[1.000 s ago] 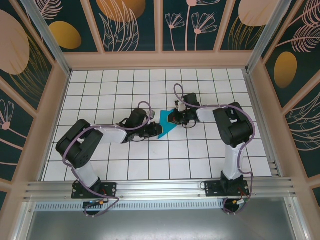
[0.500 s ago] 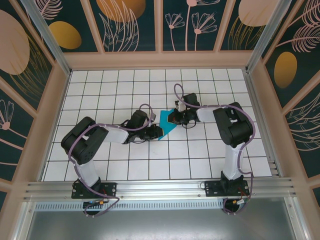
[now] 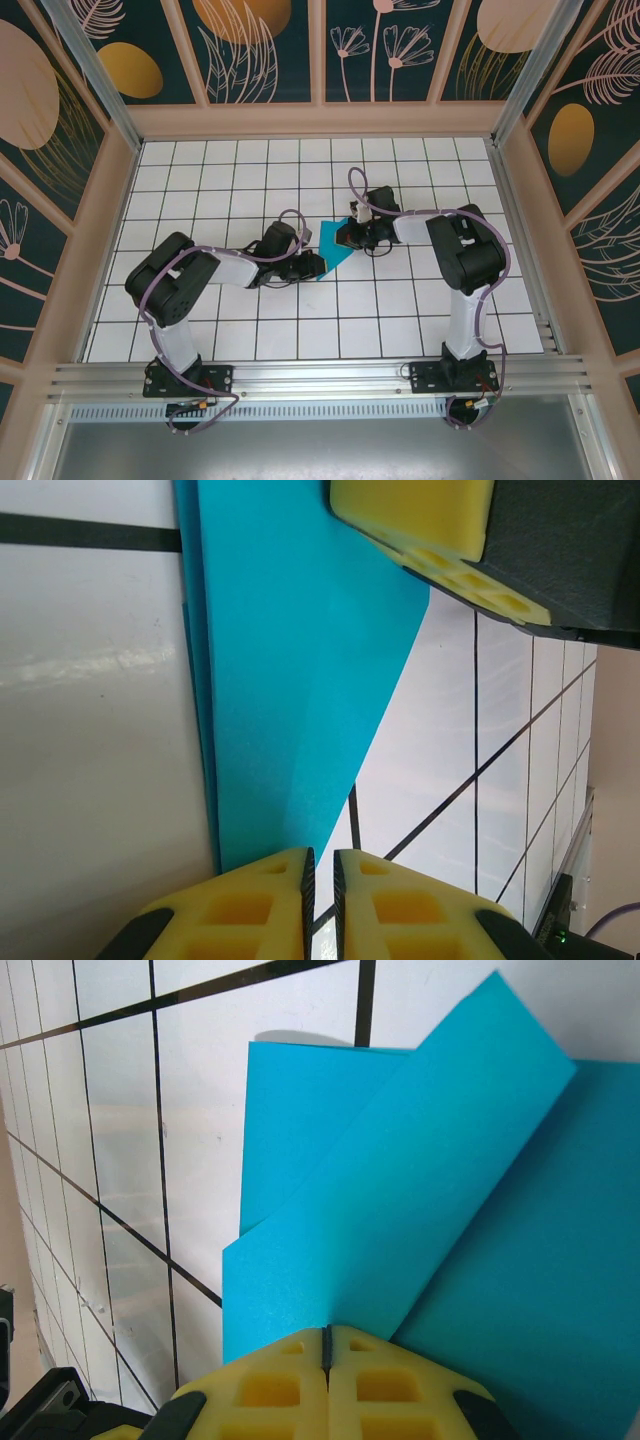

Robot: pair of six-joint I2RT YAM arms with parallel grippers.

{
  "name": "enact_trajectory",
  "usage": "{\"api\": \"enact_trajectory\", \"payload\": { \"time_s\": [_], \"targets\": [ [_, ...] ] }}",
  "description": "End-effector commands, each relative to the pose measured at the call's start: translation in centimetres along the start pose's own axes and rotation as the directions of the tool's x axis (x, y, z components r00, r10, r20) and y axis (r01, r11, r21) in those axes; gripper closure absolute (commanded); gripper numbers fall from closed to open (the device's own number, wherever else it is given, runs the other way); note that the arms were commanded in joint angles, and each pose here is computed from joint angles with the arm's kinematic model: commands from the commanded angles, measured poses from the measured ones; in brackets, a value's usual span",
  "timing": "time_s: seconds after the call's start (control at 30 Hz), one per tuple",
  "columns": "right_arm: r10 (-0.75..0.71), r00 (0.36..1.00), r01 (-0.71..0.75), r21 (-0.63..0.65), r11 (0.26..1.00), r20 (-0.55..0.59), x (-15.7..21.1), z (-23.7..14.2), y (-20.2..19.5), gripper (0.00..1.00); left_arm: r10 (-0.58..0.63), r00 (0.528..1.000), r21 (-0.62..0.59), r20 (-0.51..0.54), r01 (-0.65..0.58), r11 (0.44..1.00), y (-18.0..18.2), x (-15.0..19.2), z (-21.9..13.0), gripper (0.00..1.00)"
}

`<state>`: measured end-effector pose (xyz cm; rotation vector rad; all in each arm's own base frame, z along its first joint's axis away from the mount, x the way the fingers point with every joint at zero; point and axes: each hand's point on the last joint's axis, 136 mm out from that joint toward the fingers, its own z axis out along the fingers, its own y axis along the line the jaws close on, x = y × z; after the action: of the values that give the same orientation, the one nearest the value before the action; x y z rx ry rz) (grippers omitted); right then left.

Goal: Fold a paper plane with a square sheet of paper (pick it up from the middle)
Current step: Fourth fold the wing at the center of the table.

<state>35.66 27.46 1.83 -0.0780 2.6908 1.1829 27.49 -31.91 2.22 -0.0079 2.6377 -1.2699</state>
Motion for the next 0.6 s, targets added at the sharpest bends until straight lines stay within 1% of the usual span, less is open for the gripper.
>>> {"api": "enact_trajectory", "payload": {
  "time_s": [0.0,0.23,0.3,0.37,0.43,0.57],
  "targets": [
    [0.065,0.997,-0.061,0.108,0.992,-0.037,1.8,1.4,-4.1,0.95,-0.032,0.998,-0.048,-0.049,0.03,0.998,1.7,1.7,0.5,0.83],
    [0.072,0.997,-0.067,0.117,0.991,-0.038,1.9,1.4,-4.3,0.95,-0.05,0.997,-0.096,-0.062,0.044,0.994,2.8,2.4,0.5,0.83],
    [0.073,0.997,-0.068,0.116,0.991,-0.035,1.8,1.4,-4.3,0.95,-0.041,0.998,-0.097,-0.053,0.035,0.995,2.6,2.1,0.4,0.83],
    [0.075,0.997,-0.072,0.12,0.99,-0.024,1.5,1.4,-4.3,0.95,-0.013,1.0,-0.082,-0.028,0.01,0.997,1.6,1.1,0.2,0.85],
    [0.073,0.997,-0.072,0.118,0.99,-0.004,0.9,1.3,-4.1,0.95,0.038,0.999,-0.042,0.016,-0.037,0.998,-0.5,-0.5,-0.1,0.85],
    [0.068,0.997,-0.07,0.106,0.992,0.027,0.0,0.9,-3.7,0.95,0.134,0.981,-0.004,0.142,-0.135,0.991,-4.5,-4.4,-1.6,0.84]
  ]
}}
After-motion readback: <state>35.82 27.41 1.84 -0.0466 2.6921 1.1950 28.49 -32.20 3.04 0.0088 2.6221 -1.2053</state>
